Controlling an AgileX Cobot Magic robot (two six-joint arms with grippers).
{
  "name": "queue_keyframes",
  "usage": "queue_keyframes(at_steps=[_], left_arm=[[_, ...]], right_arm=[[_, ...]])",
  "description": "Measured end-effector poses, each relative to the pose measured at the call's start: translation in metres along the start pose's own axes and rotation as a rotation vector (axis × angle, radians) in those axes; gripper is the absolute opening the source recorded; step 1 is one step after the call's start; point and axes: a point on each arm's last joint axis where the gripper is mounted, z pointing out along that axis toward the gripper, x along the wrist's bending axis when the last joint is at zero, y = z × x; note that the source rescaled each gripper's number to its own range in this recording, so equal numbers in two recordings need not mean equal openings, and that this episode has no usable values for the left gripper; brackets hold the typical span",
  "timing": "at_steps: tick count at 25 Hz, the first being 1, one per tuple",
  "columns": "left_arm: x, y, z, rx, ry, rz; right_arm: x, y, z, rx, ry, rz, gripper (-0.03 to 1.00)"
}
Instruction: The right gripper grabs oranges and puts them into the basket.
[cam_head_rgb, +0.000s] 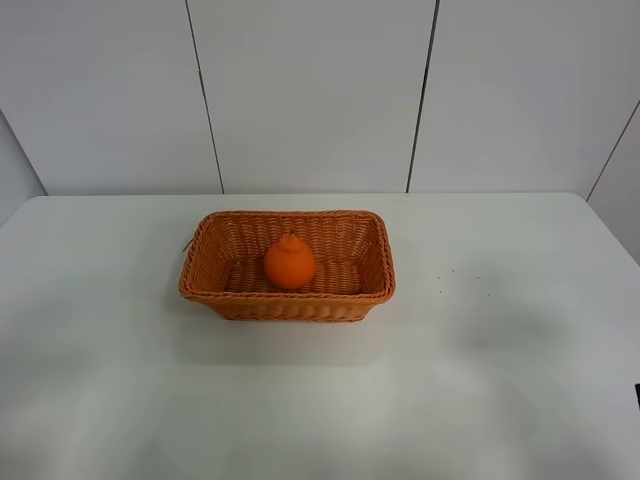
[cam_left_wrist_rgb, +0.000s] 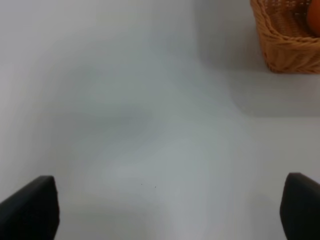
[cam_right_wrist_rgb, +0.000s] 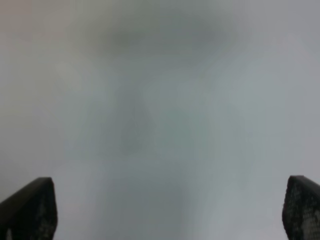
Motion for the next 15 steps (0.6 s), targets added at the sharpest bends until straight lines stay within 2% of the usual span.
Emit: queue_keyframes(at_steps=[5,12,15], left_arm=[[0.000,0.000,0.000,0.000,0.000,0.000],[0.000,0.000,0.000,0.000,0.000,0.000],[0.000,0.000,0.000,0.000,0.000,0.000]], right_arm=[[0.001,-0.017,-0.025,-0.198,-0.009,0.014,1.00],[0.003,-0.036,-0.045,-0.377,-0.016,0.021,1.00],[0.002,-0.038,-0.048,-0.402,-0.021,0.026,1.00]])
